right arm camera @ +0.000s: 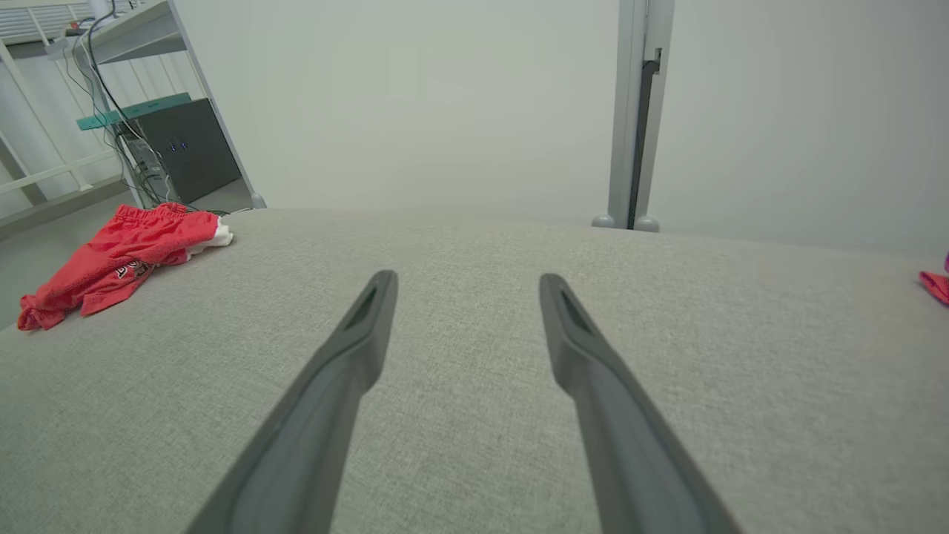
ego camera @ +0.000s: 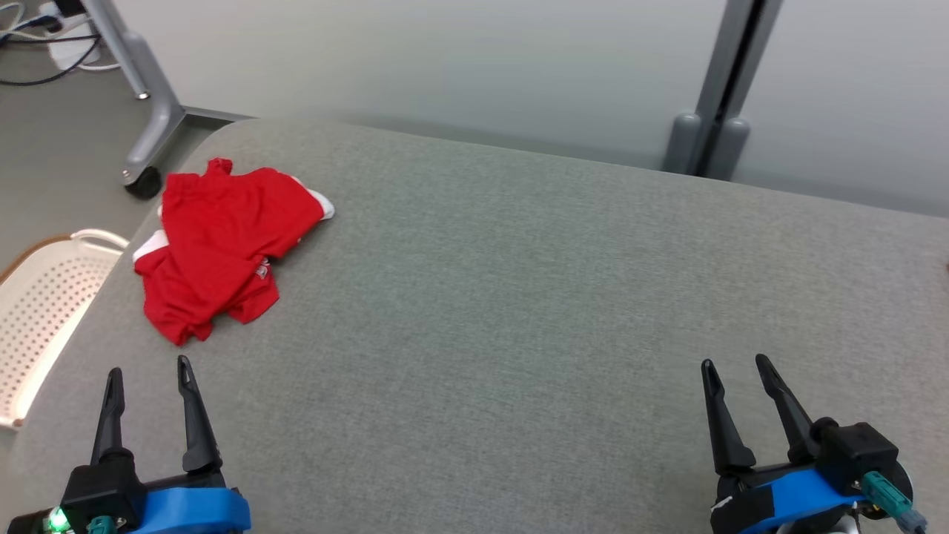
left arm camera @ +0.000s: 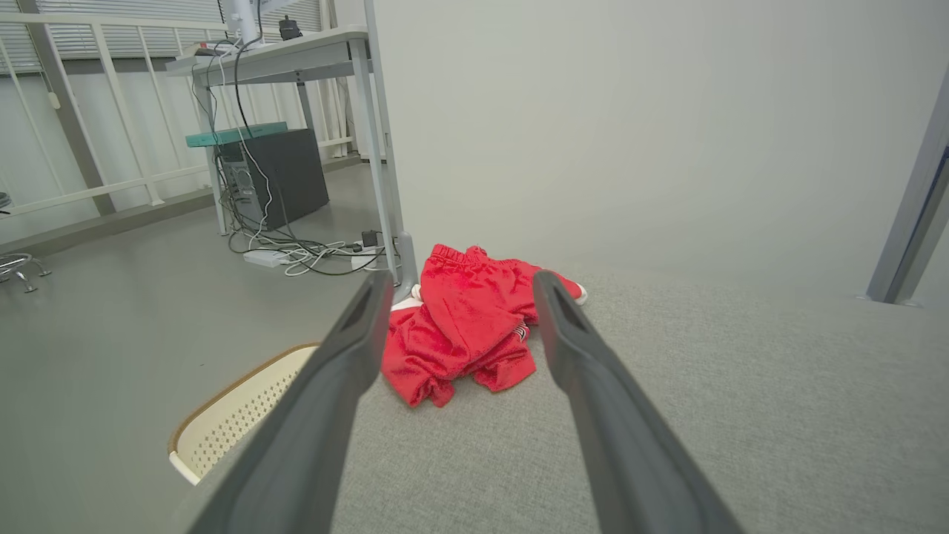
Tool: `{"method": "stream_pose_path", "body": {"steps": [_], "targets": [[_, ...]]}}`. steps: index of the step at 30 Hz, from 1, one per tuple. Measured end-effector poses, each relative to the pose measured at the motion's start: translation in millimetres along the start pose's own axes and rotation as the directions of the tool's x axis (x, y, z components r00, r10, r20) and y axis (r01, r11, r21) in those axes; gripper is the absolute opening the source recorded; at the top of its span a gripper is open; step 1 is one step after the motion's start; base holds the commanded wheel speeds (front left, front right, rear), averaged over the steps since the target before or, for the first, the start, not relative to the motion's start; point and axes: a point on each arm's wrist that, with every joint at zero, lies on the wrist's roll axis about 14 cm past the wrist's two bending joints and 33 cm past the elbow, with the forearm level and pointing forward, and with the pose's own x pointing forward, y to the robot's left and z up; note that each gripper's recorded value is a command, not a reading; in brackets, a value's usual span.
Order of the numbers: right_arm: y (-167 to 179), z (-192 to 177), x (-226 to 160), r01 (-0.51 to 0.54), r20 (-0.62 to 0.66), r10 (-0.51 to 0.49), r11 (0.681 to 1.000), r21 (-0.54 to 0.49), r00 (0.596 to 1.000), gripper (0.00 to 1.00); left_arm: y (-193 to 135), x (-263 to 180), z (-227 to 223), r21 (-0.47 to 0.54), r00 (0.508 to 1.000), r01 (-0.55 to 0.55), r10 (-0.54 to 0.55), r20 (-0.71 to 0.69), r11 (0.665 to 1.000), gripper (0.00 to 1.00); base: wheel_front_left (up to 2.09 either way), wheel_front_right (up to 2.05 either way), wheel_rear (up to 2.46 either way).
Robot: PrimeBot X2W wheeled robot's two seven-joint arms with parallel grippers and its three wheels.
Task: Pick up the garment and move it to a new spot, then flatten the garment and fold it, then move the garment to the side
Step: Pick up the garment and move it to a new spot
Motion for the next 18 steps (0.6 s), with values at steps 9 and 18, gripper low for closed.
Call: {"method": "stream_pose_path", "body": {"steps": [9,18], "targets": [[35,-12,24,-0.112,-0.025,0.112,0.994,0.005,0.993,1.00,41,-22,0,0.025,0.993,-0.119,0.119,-0.012,0.993,1.00,0.00,0.00,0.00],[47,-20,29,-0.149,-0.045,0.149,0.989,0.010,0.988,1.00,50,-28,-5,0.038,0.987,-0.153,0.155,-0.032,0.987,1.00,0.00,0.00,0.00]]}}
